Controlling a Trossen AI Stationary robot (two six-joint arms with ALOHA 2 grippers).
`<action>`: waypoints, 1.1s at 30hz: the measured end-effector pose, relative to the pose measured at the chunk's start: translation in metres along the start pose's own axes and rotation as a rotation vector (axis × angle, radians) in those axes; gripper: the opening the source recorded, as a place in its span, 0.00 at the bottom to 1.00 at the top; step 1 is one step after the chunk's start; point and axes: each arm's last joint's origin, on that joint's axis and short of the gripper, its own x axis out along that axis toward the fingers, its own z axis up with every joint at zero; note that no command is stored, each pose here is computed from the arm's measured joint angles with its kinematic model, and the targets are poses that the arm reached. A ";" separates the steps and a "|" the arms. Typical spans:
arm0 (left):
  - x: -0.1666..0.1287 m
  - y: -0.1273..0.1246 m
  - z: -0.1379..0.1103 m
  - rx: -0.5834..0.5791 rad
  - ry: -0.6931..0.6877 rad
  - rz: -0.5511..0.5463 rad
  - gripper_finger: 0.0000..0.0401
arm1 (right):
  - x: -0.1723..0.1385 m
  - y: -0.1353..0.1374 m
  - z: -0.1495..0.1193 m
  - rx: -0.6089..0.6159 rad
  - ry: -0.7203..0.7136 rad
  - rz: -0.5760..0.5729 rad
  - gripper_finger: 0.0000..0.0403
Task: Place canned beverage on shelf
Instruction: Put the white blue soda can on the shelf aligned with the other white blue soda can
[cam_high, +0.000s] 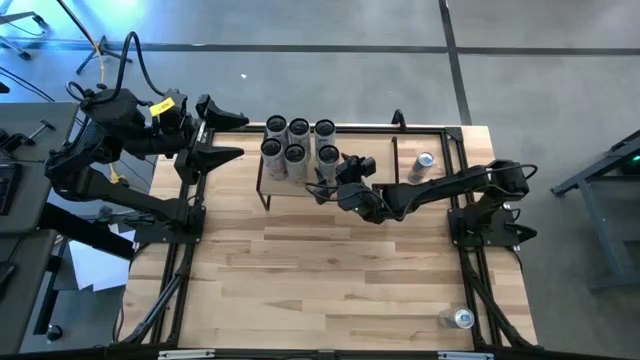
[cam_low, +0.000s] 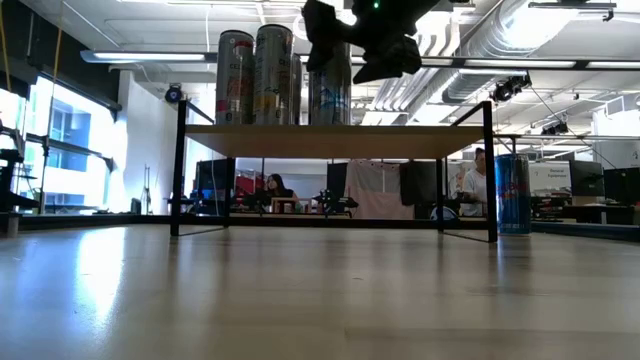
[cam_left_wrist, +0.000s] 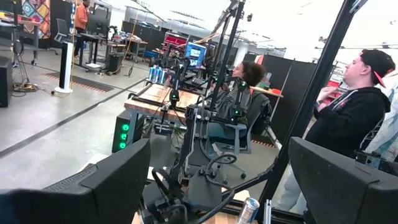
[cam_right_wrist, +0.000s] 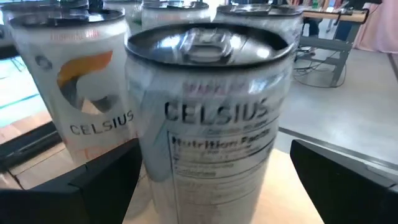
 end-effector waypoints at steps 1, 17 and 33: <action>0.000 0.000 0.000 0.000 0.000 0.001 0.87 | 0.001 0.000 -0.001 -0.006 0.007 0.002 0.98; 0.000 0.000 0.000 0.011 -0.001 0.002 0.87 | 0.009 -0.007 -0.004 0.015 0.047 -0.013 0.98; 0.000 0.000 0.000 0.008 -0.001 0.002 0.87 | 0.010 -0.007 -0.004 0.043 0.066 0.019 0.72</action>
